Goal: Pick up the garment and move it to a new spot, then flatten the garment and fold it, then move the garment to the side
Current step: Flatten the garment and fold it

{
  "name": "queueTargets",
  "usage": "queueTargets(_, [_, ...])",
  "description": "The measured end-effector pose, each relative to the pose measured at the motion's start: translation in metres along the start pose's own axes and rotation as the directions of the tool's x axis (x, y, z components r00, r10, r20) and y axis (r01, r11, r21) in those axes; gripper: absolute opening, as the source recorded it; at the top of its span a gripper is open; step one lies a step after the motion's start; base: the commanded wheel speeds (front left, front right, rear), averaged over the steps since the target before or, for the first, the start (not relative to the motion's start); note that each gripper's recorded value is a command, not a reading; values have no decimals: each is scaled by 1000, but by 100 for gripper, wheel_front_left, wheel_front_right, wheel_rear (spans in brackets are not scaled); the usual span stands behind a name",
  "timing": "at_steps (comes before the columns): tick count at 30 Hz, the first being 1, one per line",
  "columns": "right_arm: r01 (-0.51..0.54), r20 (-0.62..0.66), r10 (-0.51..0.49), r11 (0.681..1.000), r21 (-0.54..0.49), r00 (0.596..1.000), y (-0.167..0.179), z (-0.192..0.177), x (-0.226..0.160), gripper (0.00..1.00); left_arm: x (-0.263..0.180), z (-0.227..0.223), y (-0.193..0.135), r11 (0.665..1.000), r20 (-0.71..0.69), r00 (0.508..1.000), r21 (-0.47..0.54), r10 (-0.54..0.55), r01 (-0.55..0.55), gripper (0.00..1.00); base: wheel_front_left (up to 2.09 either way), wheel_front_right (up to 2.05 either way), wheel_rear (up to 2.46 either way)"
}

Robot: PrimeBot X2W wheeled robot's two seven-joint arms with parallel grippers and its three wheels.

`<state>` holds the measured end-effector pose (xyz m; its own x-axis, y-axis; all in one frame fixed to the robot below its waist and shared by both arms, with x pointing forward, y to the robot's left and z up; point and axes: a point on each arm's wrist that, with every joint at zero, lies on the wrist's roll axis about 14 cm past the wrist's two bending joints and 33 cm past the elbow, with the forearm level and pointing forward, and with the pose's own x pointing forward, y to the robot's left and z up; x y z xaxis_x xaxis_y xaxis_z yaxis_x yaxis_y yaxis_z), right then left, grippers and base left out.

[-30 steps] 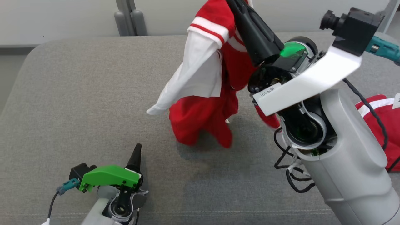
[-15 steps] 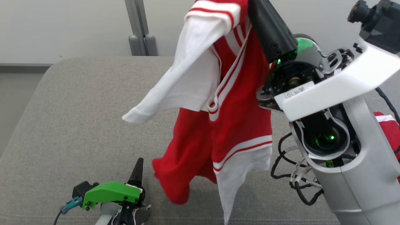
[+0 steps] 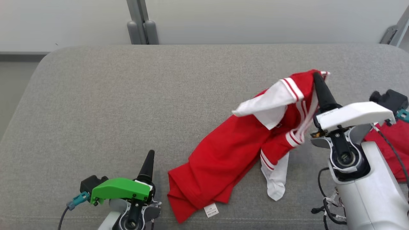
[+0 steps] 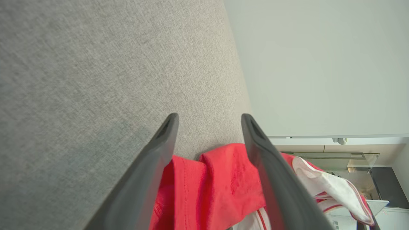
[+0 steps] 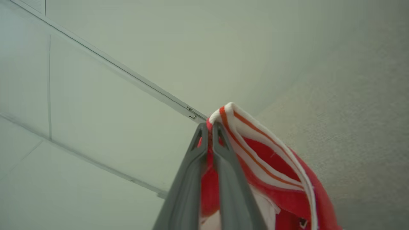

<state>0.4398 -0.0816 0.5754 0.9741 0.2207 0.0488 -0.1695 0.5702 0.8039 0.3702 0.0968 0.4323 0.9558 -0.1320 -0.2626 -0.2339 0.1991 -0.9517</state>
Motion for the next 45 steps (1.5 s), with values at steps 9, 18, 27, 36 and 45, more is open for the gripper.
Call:
queueTargets(9, [274, 84, -273, 962, 0, 958, -96, 14, 7, 0, 11, -4, -8, 1000, -23, 999, -3, -21, 21, 100, 0, 0, 0])
queueTargets(18, [297, 26, -297, 955, -7, 955, -106, -11, 23, 0, 1, -71, -18, 996, -320, 945, 47, -59, 78, 100, 0, 0, 0])
queueTargets(27, [314, 36, -315, 949, 39, 948, -111, -8, 23, 0, -24, -104, -15, 953, -495, 867, 228, -63, 199, 100, 0, 0, 0])
queueTargets(36, [331, 22, -333, 941, 71, 943, -116, -16, 22, 0, -41, -113, -4, 928, -547, 837, 304, -15, 216, 100, 0, 0, 0])
queueTargets(45, [322, 17, -325, 943, 87, 946, -115, -20, 31, 0, -49, -118, 12, 919, -566, 823, 344, 40, 192, 100, 0, 0, 0])
